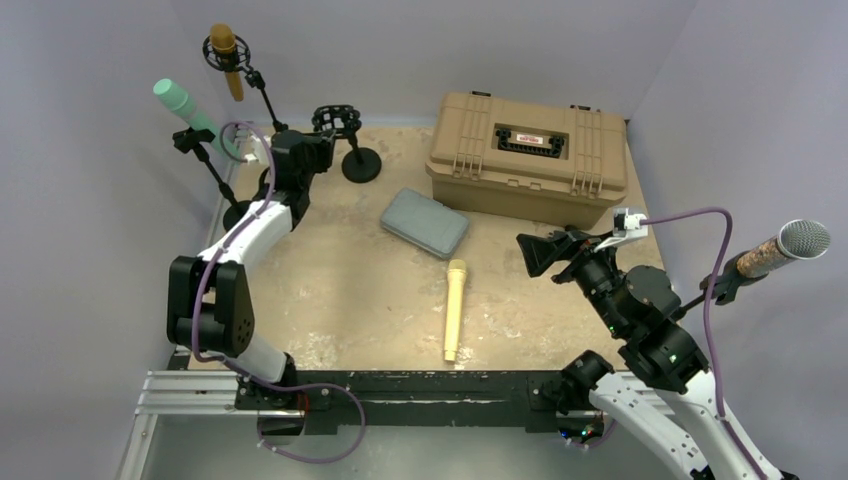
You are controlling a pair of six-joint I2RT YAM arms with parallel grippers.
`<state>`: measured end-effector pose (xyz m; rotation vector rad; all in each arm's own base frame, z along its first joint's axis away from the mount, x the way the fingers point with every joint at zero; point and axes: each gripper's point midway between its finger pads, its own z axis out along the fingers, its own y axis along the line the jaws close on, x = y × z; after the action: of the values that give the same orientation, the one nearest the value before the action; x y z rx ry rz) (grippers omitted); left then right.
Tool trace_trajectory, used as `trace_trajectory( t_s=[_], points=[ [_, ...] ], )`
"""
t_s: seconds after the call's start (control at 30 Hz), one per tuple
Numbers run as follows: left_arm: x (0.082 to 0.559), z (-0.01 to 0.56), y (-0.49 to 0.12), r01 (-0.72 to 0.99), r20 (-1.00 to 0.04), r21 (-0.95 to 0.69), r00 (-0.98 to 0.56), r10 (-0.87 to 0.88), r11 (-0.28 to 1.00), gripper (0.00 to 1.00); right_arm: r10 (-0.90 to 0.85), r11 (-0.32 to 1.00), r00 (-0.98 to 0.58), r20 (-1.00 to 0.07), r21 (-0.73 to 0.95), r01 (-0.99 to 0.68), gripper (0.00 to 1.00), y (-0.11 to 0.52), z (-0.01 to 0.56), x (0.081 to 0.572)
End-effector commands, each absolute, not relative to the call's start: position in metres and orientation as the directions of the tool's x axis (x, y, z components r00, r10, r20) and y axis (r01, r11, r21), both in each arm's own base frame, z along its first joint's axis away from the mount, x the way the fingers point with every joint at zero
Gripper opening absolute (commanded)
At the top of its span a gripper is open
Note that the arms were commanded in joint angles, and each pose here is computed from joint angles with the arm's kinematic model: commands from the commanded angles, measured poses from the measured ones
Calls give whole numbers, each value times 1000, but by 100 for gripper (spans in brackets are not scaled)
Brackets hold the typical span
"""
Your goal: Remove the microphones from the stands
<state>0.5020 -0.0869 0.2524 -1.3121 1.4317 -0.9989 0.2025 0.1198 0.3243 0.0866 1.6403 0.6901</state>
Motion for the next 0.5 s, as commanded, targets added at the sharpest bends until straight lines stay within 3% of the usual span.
trace_trajectory(
  t_s=[0.0,0.3,0.47],
  points=[
    [489,316,-85,-118,-169,-978,-22,-985,170,0,457,805,-176,-872,490,-334,92,120,338,205],
    [425,357,-71,-93,-385,-918,-23,-923,385,0,455,801,-192,-869,494,-339,92,125,328,207],
    [382,353,-73,-120,-508,-844,-129,-851,522,0,443,804,-208,-872,489,-339,92,129,319,211]
  ],
)
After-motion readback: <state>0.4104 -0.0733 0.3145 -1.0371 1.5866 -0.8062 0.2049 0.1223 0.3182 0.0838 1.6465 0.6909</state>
